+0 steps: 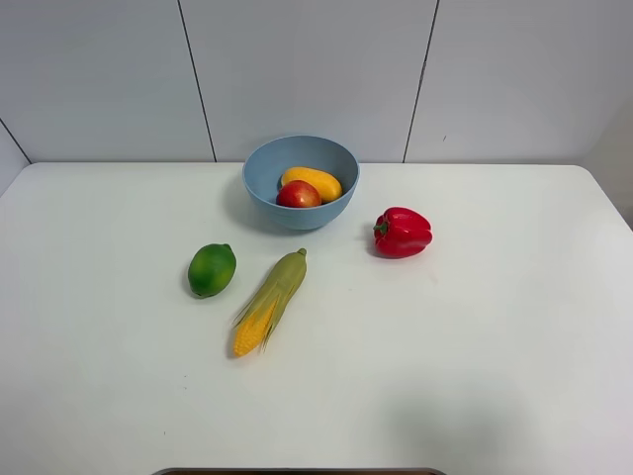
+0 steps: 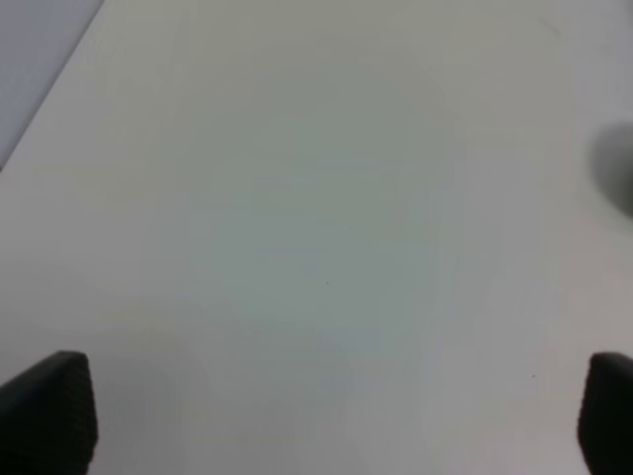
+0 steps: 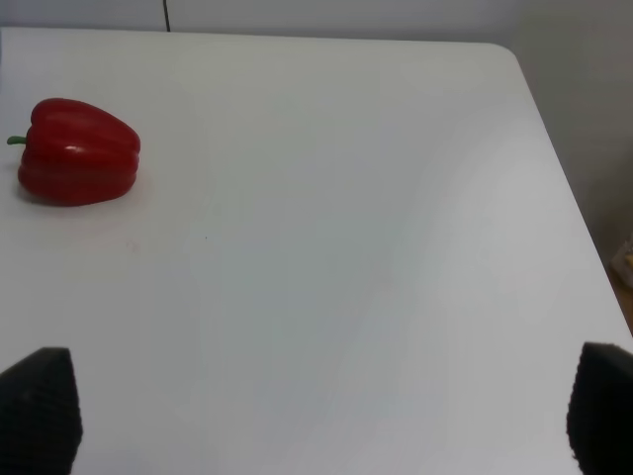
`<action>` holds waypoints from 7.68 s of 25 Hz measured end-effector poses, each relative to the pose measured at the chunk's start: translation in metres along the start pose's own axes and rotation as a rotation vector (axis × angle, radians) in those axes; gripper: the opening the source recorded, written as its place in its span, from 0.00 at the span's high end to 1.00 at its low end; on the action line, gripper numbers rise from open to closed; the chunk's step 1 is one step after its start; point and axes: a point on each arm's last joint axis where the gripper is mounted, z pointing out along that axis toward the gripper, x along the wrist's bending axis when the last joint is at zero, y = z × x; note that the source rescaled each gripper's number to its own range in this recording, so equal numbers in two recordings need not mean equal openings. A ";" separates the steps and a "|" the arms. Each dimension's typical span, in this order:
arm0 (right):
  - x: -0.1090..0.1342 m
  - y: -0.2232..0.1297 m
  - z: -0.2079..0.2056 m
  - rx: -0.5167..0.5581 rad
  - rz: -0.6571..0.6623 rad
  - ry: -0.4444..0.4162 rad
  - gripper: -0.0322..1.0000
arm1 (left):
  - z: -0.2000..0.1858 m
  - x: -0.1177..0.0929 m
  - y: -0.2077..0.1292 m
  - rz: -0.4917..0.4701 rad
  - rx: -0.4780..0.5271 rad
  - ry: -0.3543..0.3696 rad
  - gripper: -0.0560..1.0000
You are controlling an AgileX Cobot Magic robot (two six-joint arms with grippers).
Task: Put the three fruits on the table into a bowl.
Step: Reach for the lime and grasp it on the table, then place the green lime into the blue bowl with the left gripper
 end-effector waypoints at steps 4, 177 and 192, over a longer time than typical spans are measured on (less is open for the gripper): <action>0.000 0.000 0.000 0.000 0.000 0.000 0.02 | 0.000 0.000 0.000 0.000 0.000 0.000 0.00; 0.000 0.000 0.000 0.000 0.001 0.000 0.02 | 0.370 -0.220 0.015 0.591 0.747 -0.386 0.24; 0.000 0.000 0.000 0.000 0.001 0.000 0.02 | 0.371 -0.220 0.015 0.592 0.743 -0.386 0.94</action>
